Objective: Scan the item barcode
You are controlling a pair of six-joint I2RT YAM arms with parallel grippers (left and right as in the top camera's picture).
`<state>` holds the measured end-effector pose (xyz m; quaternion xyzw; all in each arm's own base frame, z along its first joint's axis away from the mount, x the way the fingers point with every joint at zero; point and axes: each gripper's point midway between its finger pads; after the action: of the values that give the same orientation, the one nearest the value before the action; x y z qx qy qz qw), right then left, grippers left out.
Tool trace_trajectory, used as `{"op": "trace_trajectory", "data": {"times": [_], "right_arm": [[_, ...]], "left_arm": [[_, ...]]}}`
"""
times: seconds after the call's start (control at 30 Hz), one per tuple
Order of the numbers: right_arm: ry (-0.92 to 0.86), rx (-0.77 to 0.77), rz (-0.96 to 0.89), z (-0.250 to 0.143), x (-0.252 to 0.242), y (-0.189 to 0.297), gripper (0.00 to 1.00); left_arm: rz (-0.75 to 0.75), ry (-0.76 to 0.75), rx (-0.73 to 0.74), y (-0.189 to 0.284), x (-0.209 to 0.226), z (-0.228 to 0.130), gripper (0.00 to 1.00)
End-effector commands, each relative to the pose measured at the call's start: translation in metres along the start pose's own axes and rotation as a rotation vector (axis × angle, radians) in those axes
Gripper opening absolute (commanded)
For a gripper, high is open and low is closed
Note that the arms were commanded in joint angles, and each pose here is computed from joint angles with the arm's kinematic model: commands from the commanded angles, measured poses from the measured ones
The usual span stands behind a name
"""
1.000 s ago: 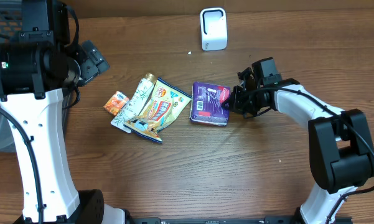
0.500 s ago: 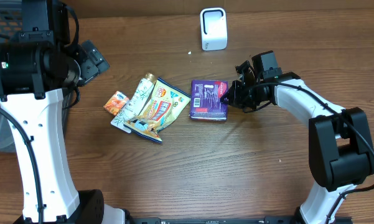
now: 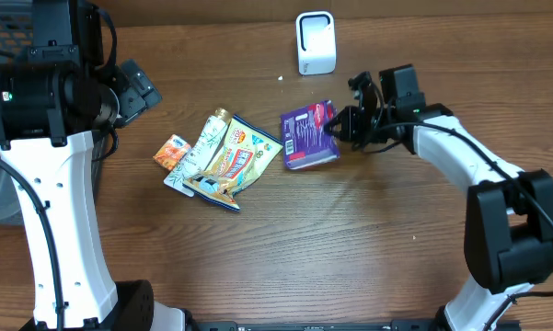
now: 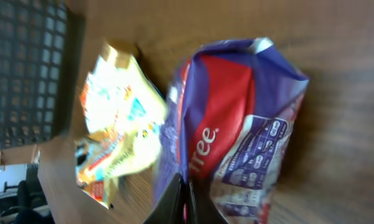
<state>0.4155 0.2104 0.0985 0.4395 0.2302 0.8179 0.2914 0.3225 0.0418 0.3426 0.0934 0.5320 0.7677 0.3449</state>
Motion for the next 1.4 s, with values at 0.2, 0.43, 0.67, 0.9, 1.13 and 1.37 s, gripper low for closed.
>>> {"op": "trace_trajectory", "data": {"times": [0.2,0.43,0.67,0.9,1.13,1.37], "right_arm": [[0.041,-0.088,-0.008,0.033,0.004,0.030,0.04],[-0.008,-0.037,-0.212,0.017,-0.031,0.033,0.37],[-0.012,-0.052,-0.451,0.019,-0.070,0.046,0.83],[-0.030,-0.017,-0.427,0.009,-0.080,0.029,0.84],[-0.072,0.055,-0.218,-0.013,-0.070,-0.010,0.84],[-0.118,0.113,-0.189,-0.034,-0.080,-0.028,0.69]], "left_arm": [[0.002,-0.021,0.007,-0.002,-0.001,0.000,1.00],[0.002,-0.021,0.007,-0.002,-0.001,0.000,1.00],[0.002,-0.021,0.007,-0.002,-0.001,0.000,1.00],[0.002,-0.021,0.007,-0.002,-0.001,0.000,1.00],[0.002,-0.021,0.007,-0.002,-0.001,0.000,1.00],[0.002,-0.021,0.007,-0.002,-0.001,0.000,1.00]]}}
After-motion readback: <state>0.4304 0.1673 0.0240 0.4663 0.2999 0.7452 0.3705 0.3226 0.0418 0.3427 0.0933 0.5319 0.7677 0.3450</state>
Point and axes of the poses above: each gripper's point midway between its finger pads, its own y axis back along the fingers, its own x axis along the line the jaws close on, z = x × y, and after that the axes turned 13 degrees about y, right-handed
